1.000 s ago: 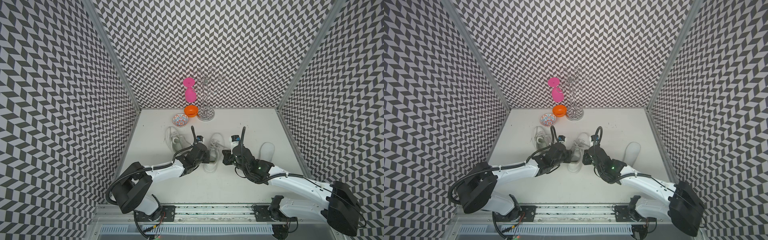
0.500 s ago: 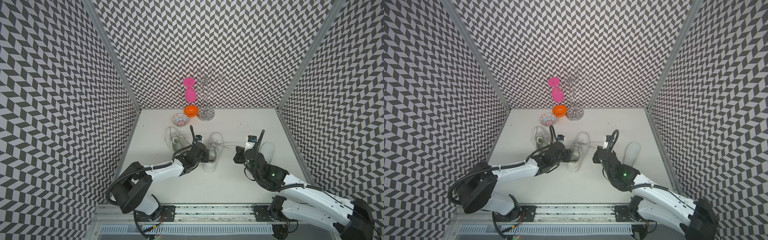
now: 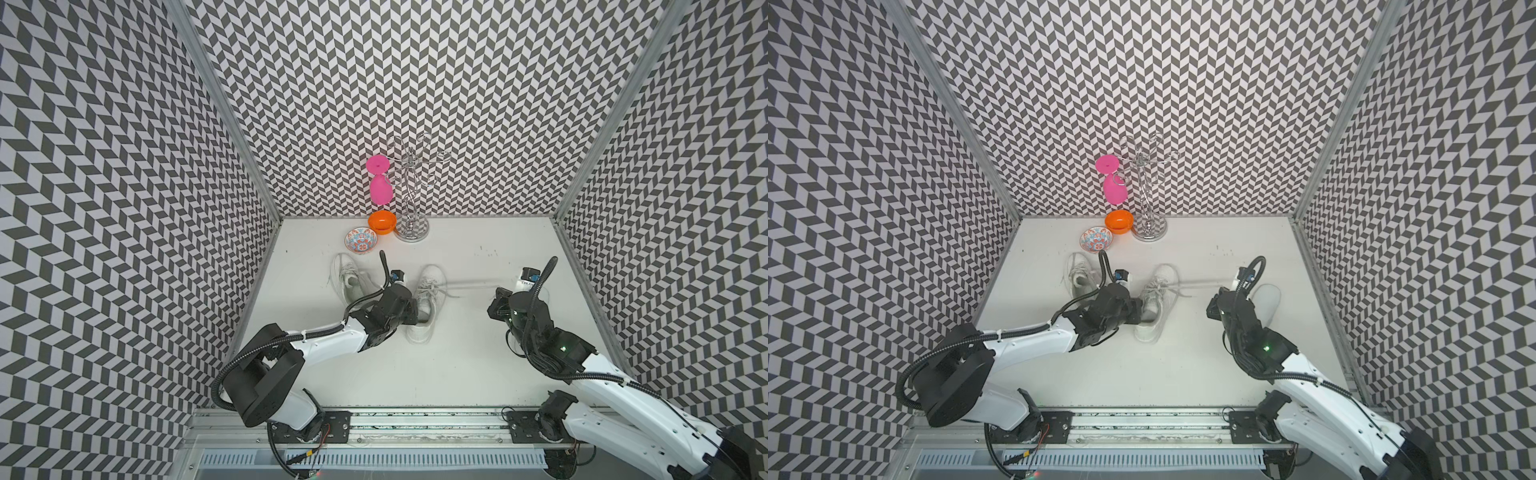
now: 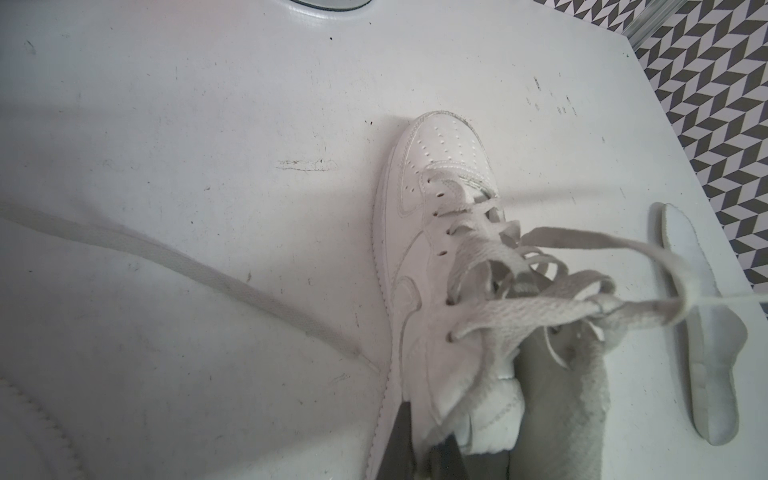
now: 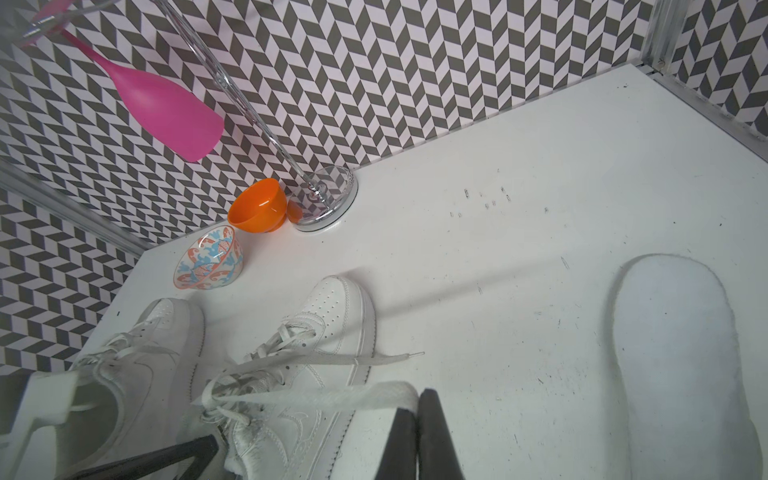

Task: Remove the insole from the shoe
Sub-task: Untie the shoelace on the shoe.

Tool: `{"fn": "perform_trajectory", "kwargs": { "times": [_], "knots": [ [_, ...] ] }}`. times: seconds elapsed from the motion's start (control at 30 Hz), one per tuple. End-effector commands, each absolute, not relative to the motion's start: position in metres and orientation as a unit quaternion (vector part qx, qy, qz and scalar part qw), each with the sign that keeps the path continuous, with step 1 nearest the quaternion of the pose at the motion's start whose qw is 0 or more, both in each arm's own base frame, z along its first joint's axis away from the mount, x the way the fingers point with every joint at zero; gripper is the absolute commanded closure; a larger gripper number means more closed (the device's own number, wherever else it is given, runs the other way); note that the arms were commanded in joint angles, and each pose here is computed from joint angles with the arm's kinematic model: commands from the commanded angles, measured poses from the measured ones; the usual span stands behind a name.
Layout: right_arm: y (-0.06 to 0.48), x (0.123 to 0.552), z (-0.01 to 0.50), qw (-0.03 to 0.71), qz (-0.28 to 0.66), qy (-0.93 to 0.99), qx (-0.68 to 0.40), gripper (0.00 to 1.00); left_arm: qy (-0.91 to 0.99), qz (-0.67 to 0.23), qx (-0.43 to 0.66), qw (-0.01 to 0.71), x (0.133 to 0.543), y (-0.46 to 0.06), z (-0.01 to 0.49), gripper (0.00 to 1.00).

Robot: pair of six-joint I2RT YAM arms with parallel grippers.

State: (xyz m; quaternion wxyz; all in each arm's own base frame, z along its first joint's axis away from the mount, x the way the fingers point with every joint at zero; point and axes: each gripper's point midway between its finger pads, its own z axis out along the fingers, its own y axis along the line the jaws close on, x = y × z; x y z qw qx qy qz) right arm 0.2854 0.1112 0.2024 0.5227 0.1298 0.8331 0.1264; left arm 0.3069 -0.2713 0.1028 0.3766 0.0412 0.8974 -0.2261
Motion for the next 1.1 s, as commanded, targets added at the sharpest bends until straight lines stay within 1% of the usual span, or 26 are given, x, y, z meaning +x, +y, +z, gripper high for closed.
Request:
{"fn": "perform_trajectory", "kwargs": {
  "times": [0.0, 0.17, 0.2, 0.23, 0.27, 0.33, 0.43, 0.5, 0.53, 0.6, 0.77, 1.07],
  "knots": [
    [0.118, 0.289, 0.199, 0.518, 0.134, 0.836, 0.119, 1.0, 0.882, -0.242, 0.03, 0.403, 0.316, -0.273, 0.124, 1.0],
    [0.124, 0.3, 0.192, 0.504, 0.129, 0.848, 0.103, 1.0, 0.878, -0.257, 0.045, 0.402, 0.311, -0.283, 0.128, 1.0],
    [0.123, 0.305, 0.188, 0.494, 0.127, 0.854, 0.103, 0.97, 0.877, -0.259, 0.047, 0.403, 0.309, -0.285, 0.129, 1.0],
    [0.121, 0.31, 0.183, 0.483, 0.126, 0.86, 0.104, 0.89, 0.876, -0.26, 0.049, 0.403, 0.309, -0.286, 0.129, 1.0],
    [0.118, 0.315, 0.177, 0.471, 0.123, 0.867, 0.104, 0.79, 0.876, -0.261, 0.05, 0.402, 0.308, -0.288, 0.13, 1.0],
    [0.115, 0.322, 0.172, 0.454, 0.121, 0.876, 0.106, 0.64, 0.876, -0.264, 0.054, 0.401, 0.306, -0.291, 0.13, 1.0],
    [0.138, 0.324, 0.181, 0.446, 0.142, 0.882, 0.051, 0.41, 0.875, -0.266, 0.058, 0.4, 0.304, -0.294, 0.131, 1.0],
    [0.156, 0.321, 0.188, 0.453, 0.149, 0.879, 0.017, 0.3, 0.874, -0.269, 0.06, 0.4, 0.302, -0.296, 0.132, 1.0],
    [0.166, 0.318, 0.191, 0.457, 0.151, 0.876, -0.005, 0.27, 0.873, -0.272, 0.061, 0.401, 0.301, -0.297, 0.134, 1.0],
    [0.183, 0.314, 0.195, 0.46, 0.147, 0.875, -0.036, 0.23, 0.87, -0.276, 0.066, 0.403, 0.299, -0.3, 0.137, 1.0],
    [0.211, 0.311, 0.183, 0.441, 0.133, 0.883, -0.086, 0.22, 0.863, -0.289, 0.077, 0.408, 0.292, -0.307, 0.141, 1.0],
    [0.239, 0.311, 0.156, 0.414, 0.107, 0.897, -0.116, 0.2, 0.864, -0.291, 0.087, 0.4, 0.287, -0.316, 0.137, 1.0]
  ]
}}
